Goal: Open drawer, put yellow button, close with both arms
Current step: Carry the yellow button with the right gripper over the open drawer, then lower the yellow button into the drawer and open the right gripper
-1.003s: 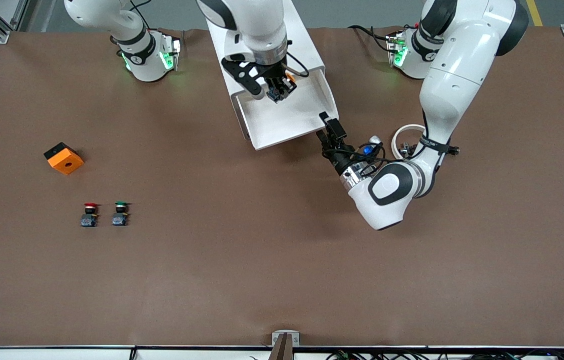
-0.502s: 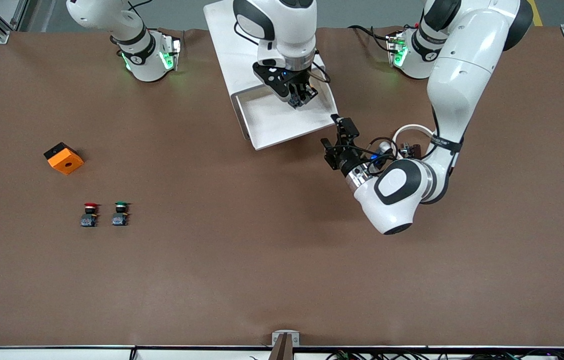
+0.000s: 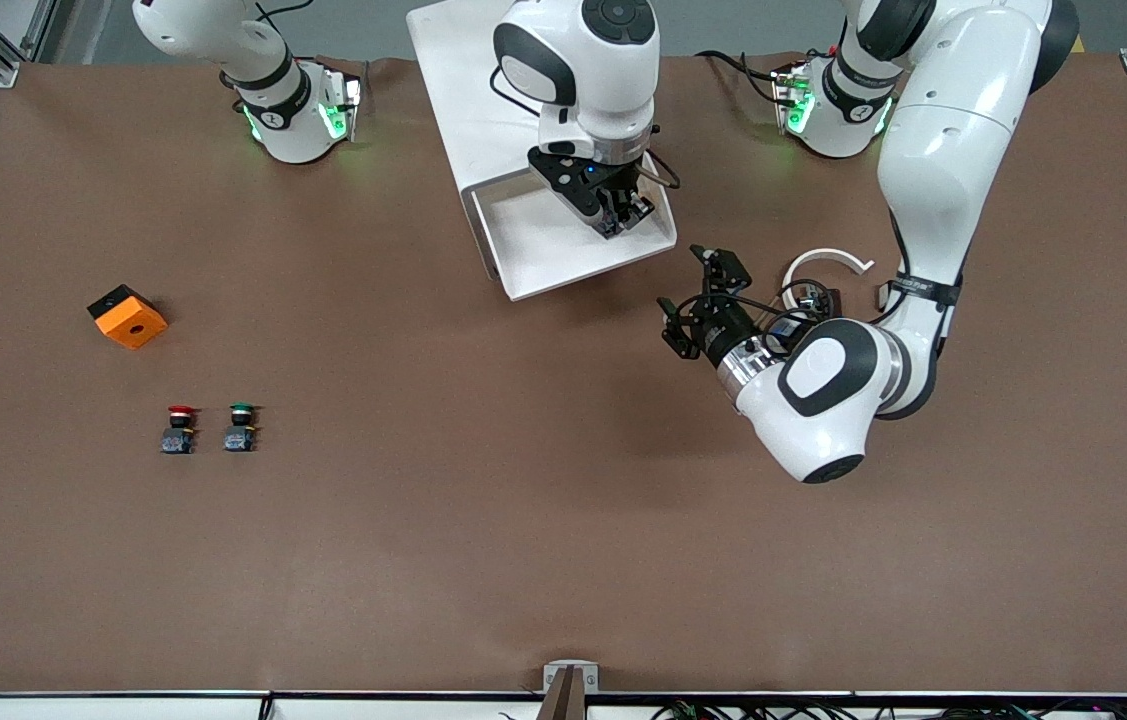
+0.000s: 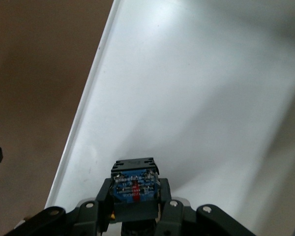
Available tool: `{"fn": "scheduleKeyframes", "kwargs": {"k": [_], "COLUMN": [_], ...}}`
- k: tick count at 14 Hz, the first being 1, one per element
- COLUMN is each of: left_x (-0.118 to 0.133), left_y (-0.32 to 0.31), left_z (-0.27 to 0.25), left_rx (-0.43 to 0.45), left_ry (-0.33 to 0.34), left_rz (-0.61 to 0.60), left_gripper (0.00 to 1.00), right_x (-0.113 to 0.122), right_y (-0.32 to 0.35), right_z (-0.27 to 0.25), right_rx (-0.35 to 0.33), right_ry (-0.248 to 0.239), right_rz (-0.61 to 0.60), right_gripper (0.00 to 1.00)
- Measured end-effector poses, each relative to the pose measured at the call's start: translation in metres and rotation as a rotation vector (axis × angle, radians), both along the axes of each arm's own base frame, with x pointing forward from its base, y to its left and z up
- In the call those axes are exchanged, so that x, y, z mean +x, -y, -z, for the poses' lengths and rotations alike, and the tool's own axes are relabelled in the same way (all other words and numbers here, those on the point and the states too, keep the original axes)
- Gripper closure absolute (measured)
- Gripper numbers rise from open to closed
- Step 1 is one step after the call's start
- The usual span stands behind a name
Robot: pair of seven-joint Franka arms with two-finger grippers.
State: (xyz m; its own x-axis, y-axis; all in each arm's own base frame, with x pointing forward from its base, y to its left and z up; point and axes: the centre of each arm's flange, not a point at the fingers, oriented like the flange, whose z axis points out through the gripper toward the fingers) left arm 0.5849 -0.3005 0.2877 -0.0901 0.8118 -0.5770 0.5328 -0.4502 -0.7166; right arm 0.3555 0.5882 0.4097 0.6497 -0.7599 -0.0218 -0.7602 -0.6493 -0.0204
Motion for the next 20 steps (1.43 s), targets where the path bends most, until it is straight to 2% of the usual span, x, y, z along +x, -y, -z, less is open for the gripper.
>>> {"fn": "scheduleKeyframes", "kwargs": {"k": [3, 5, 7, 8, 11, 14, 16, 18, 20], "left_x": [0.011, 0.013, 0.012, 0.010, 0.001, -0.002, 0.001, 0.005, 0.007], "left_y": [-0.002, 0.004, 0.014, 0.022, 0.057, 0.079, 0.085, 0.089, 0.092], "left_z": [-0.017, -0.034, -0.044, -0.045, -0.050, -0.074, -0.084, -0.085, -0.087], "left_rx": [-0.022, -0.023, 0.003, 0.027, 0.073, 0.067, 0.063, 0.052, 0.017], "left_ry": [0.190, 0.299, 0.418, 0.475, 0.616, 0.732, 0.795, 0.836, 0.867], "left_rz": [0.076, 0.129, 0.216, 0.275, 0.398, 0.418, 0.412, 0.400, 0.424], "left_gripper": [0.00, 0.00, 0.00, 0.00, 0.00, 0.00, 0.00, 0.00, 0.00], "right_x": [0.001, 0.002, 0.003, 0.005, 0.025, 0.061, 0.087, 0.116, 0.149], "right_y": [-0.001, -0.001, -0.002, -0.002, 0.001, 0.028, 0.057, 0.095, 0.150], "right_z": [0.001, 0.003, 0.003, 0.000, -0.029, -0.064, -0.082, -0.099, -0.120], "right_rx": [-0.008, -0.017, -0.020, -0.014, 0.021, -0.011, -0.032, -0.023, -0.018], "right_ry": [0.013, 0.024, 0.027, 0.033, 0.064, 0.048, 0.001, -0.055, -0.090], "right_rz": [-0.007, -0.013, -0.015, -0.013, 0.002, -0.045, -0.115, -0.206, -0.297], "right_gripper": [0.59, 0.56, 0.41, 0.30, 0.01, 0.00, 0.00, 0.00, 0.00]}}
